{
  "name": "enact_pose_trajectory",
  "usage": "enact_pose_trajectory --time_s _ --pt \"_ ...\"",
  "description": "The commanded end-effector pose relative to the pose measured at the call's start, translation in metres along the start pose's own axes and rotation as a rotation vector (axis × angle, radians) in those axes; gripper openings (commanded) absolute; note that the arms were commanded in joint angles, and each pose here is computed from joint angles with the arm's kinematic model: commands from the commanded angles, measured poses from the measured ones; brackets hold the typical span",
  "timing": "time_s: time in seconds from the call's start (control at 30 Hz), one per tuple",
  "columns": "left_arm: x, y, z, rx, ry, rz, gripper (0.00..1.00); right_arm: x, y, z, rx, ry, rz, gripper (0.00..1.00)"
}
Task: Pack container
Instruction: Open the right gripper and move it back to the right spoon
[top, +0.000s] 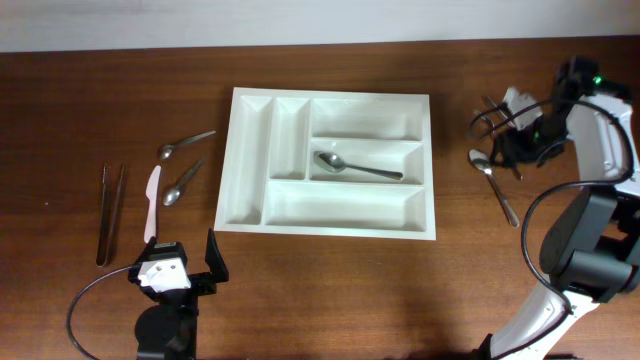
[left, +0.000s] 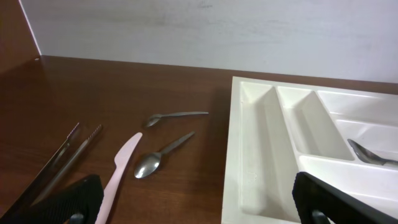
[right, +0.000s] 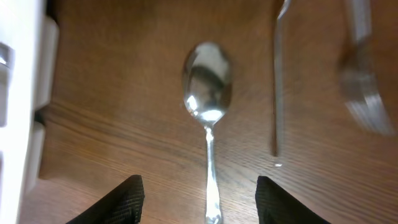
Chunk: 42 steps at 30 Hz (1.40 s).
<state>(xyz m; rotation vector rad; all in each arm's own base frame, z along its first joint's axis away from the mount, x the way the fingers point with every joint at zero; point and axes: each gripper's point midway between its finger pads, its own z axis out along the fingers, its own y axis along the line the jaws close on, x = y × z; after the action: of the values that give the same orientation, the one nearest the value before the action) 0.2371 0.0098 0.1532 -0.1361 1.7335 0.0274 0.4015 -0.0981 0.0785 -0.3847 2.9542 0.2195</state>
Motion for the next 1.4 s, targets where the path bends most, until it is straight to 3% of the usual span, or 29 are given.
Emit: enact_pose_trajectory --time_s 0.0,0.37,0.97,1.1,1.17,1.37 --pt "0.002 0.0 0.001 0.005 -0.001 0.018 0.99 0.013 -0.001 0.019 -0.007 0.023 0.017 0.54" --pt "0.002 0.0 0.001 0.005 -0.001 0.018 0.99 0.038 -0.006 0.068 0.034 0.048 0.016 0.52" --pt "0.002 0.0 0.001 0.005 -0.001 0.018 0.99 0.045 -0.007 0.091 0.018 0.072 0.021 0.46" --pt "0.002 0.0 0.001 0.005 -0.001 0.018 0.99 0.044 -0.007 0.091 0.021 0.069 0.047 0.13" --pt "0.002 0.0 0.001 0.005 -0.001 0.018 0.99 0.041 -0.008 0.089 0.027 0.06 0.09 0.04" --pt "0.002 0.0 0.001 0.005 -0.001 0.018 0.99 0.033 -0.006 0.079 0.015 0.053 0.099 0.04"
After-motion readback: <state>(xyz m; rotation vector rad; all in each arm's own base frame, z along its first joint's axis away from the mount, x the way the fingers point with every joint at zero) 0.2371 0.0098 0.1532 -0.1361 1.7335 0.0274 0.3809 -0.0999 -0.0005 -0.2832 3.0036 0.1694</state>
